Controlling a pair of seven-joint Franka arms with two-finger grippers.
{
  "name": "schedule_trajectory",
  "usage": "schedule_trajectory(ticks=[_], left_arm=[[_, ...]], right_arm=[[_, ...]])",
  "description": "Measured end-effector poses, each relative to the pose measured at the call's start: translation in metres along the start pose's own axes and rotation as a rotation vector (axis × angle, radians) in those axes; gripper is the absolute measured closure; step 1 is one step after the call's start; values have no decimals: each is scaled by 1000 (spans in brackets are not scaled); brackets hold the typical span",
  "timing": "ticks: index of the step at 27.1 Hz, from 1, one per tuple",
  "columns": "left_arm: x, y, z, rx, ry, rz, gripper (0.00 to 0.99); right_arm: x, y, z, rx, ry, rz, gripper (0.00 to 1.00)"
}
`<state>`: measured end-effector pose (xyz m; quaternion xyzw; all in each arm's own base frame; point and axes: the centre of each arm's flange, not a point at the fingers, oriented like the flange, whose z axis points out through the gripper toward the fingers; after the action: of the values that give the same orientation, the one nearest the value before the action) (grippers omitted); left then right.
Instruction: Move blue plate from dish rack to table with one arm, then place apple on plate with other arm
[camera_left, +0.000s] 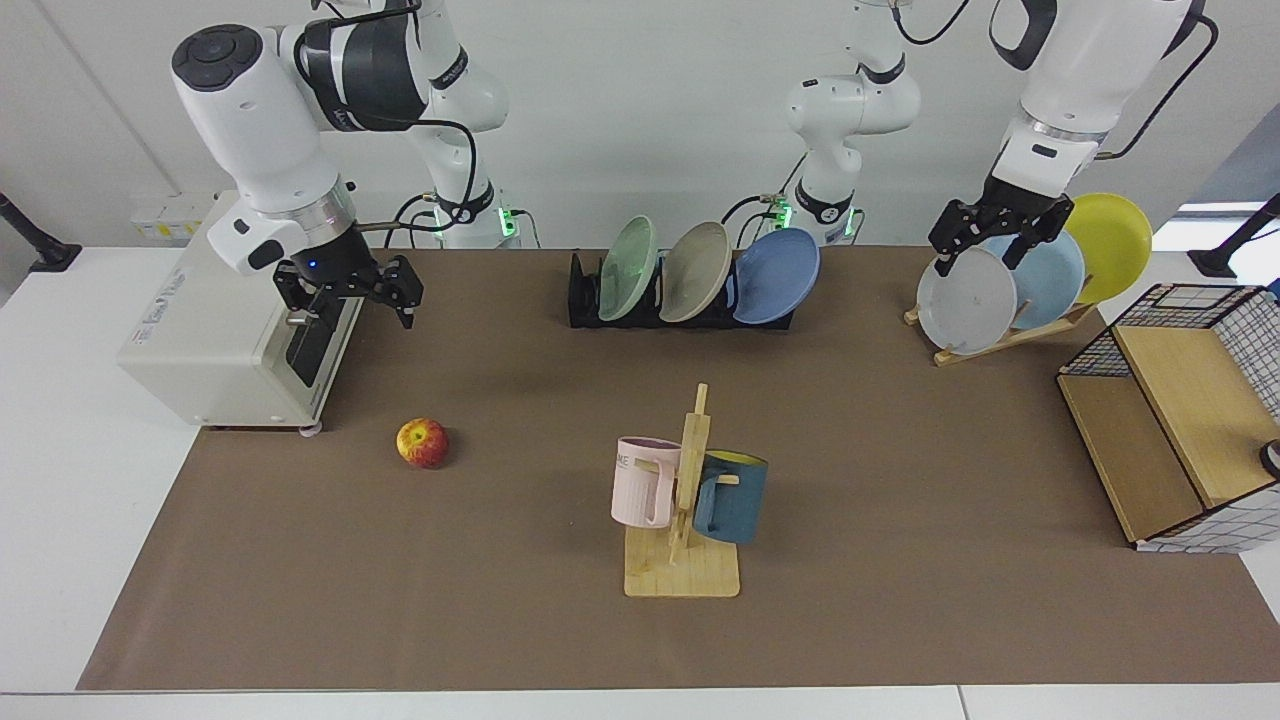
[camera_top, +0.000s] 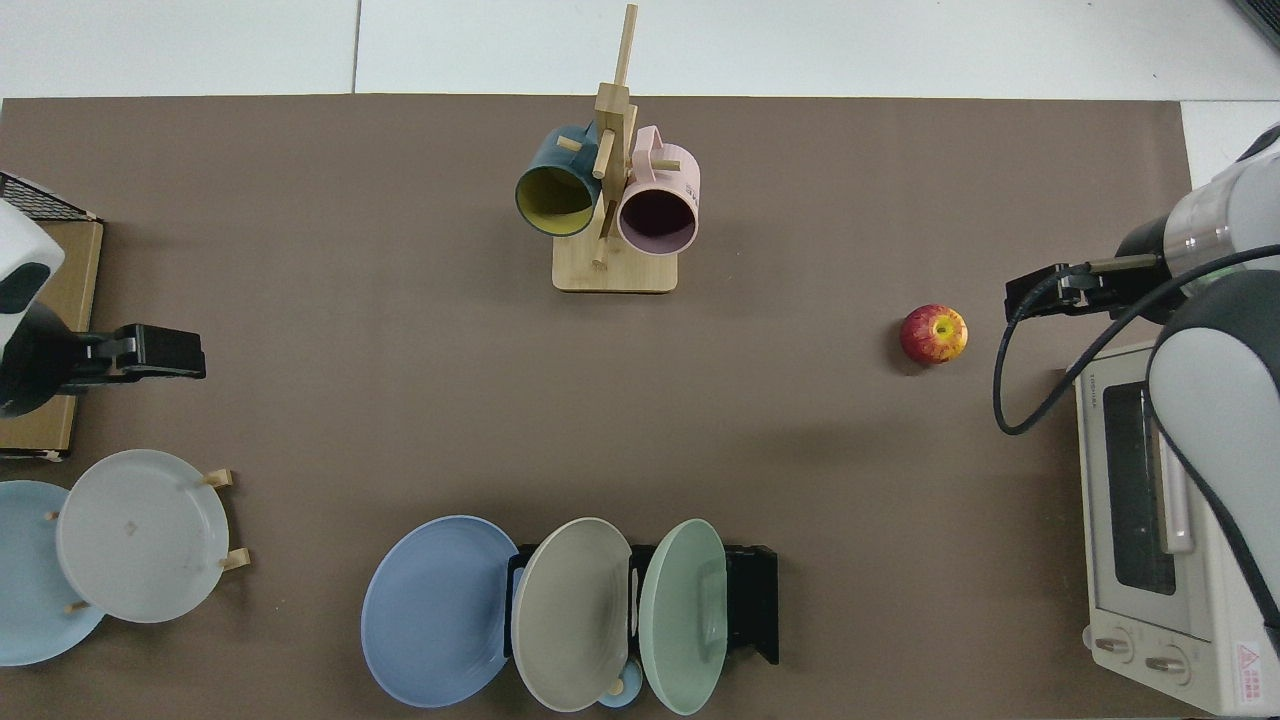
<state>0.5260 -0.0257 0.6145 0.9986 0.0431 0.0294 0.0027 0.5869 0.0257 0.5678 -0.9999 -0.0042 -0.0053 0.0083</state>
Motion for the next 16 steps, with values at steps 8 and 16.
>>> schedule_trajectory(ticks=[8, 16], left_arm=[[-1, 0, 3, 1, -6, 2, 0], [-1, 0, 4, 1, -11, 2, 0]], right_arm=[[0, -1, 0, 0, -2, -1, 0], [-1, -1, -1, 0, 0, -2, 0]])
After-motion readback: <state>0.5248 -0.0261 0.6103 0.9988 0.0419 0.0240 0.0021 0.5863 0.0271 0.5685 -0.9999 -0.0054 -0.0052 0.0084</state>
